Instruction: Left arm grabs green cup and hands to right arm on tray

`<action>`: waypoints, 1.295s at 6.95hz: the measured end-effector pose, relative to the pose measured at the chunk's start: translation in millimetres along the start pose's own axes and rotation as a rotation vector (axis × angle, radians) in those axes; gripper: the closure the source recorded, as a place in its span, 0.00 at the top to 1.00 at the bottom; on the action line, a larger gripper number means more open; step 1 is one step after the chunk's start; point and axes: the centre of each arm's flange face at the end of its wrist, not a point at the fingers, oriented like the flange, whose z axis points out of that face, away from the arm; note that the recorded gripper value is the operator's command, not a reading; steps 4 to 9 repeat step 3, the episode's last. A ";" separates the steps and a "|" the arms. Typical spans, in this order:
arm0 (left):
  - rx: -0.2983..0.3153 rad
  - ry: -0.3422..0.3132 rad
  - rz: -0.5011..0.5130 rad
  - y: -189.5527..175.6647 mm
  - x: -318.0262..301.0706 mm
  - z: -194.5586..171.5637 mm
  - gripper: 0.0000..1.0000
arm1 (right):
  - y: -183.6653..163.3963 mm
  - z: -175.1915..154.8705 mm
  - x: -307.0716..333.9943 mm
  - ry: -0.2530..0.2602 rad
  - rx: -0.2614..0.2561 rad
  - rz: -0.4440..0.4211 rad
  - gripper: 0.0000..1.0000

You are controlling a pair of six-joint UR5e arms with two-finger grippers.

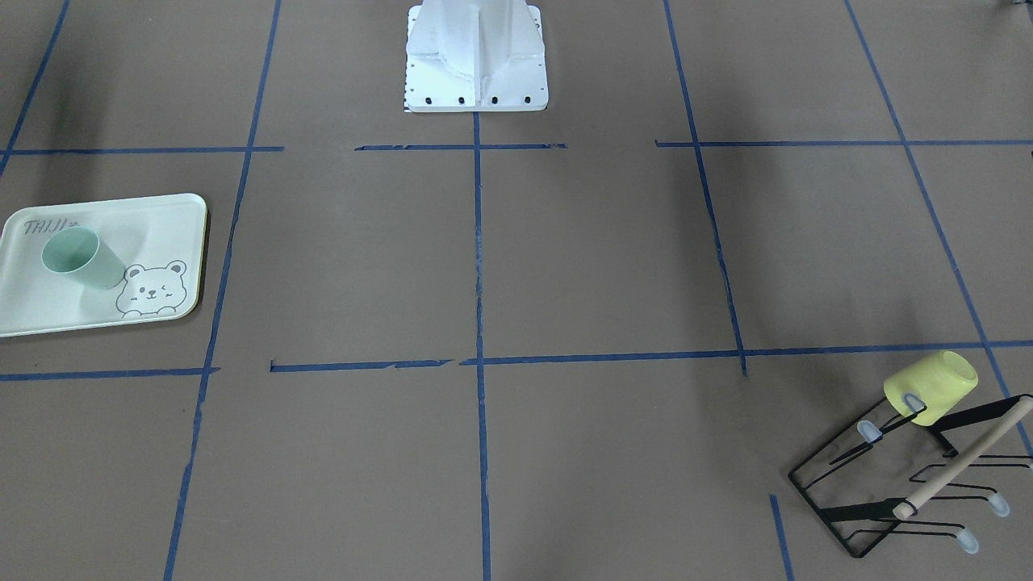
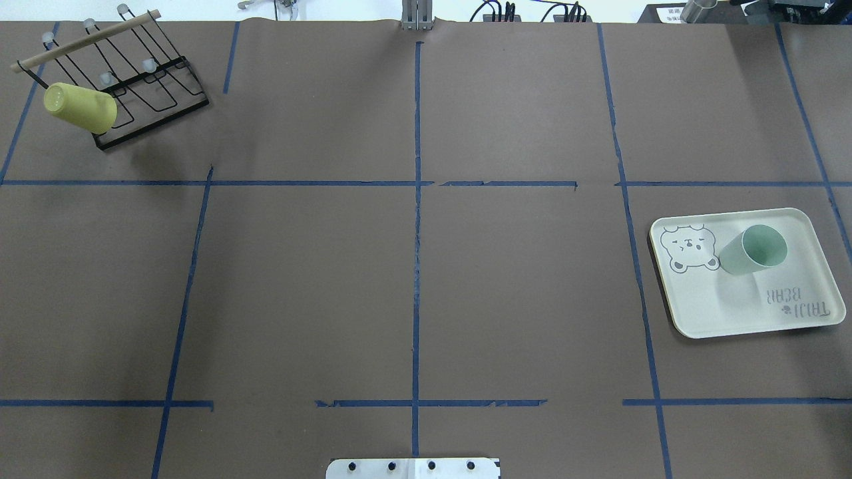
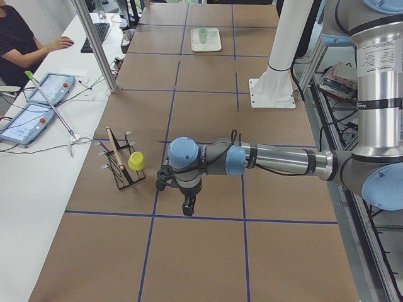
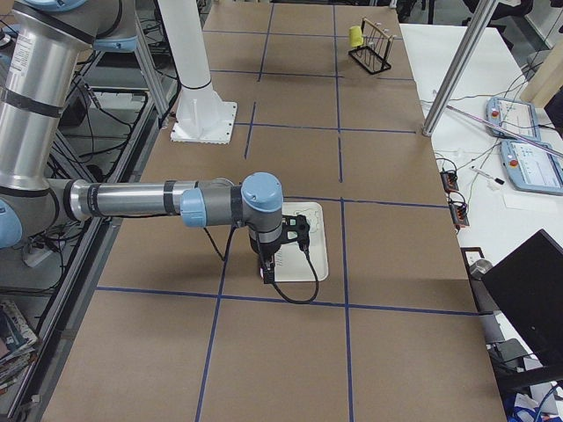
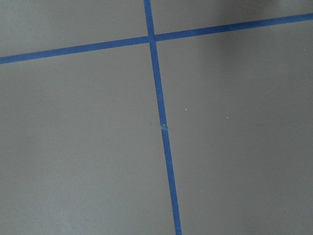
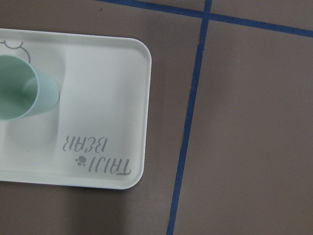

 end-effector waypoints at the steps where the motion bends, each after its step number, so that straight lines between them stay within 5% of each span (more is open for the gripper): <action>1: -0.002 0.000 -0.002 1.0 -0.3 0.4 1.00 | -0.1 -0.3 -0.3 0.000 0.001 -0.001 1.00; 9: -0.003 -0.001 -0.003 1.5 -0.2 0.2 1.00 | -0.3 -0.5 -0.9 0.000 0.001 -0.002 1.00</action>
